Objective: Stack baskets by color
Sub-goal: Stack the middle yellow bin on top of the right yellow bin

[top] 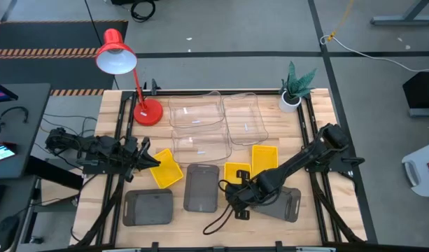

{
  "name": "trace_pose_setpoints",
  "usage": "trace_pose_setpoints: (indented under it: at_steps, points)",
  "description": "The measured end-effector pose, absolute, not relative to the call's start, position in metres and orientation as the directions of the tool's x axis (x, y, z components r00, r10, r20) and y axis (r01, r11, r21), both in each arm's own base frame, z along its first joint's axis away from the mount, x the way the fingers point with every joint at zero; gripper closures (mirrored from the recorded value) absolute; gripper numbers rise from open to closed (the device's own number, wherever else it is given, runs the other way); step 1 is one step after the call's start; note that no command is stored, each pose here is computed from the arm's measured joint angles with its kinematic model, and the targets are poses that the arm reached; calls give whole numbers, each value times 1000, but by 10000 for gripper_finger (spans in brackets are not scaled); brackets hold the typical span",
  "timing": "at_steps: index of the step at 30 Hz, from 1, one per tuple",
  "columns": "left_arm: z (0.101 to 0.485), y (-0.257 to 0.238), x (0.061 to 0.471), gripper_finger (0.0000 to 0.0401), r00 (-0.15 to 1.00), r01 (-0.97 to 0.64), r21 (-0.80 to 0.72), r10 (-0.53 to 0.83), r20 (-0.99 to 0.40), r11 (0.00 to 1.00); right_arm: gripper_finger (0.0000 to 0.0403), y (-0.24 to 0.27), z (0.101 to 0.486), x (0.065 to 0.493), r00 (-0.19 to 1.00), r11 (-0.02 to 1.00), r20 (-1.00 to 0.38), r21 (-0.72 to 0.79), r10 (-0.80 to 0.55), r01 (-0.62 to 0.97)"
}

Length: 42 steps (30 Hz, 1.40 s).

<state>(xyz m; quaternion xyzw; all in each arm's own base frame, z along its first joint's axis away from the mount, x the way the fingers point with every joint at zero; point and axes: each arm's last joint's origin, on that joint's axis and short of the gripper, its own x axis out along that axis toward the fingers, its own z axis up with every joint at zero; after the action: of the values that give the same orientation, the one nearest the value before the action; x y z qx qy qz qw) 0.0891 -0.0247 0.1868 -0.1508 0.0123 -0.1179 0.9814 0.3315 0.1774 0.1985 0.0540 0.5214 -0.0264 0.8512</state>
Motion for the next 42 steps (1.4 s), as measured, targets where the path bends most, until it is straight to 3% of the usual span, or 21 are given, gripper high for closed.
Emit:
trace_pose_setpoints:
  at_steps: [14,25,35,42]
  points:
    - [187,-25,89,368,972,228,-299,-235,12,927,397,173,270,285,593,996,-801,-84,-84,27]
    - [187,-25,89,365,972,228,-299,-235,11,927,397,158,299,241,547,979,-818,-202,-176,13]
    - [187,-25,89,363,972,228,-299,-235,12,927,396,141,277,192,545,979,-815,-196,-198,63]
    - [187,-25,89,370,972,228,-299,-235,12,927,397,133,252,181,569,995,-817,-80,-98,56]
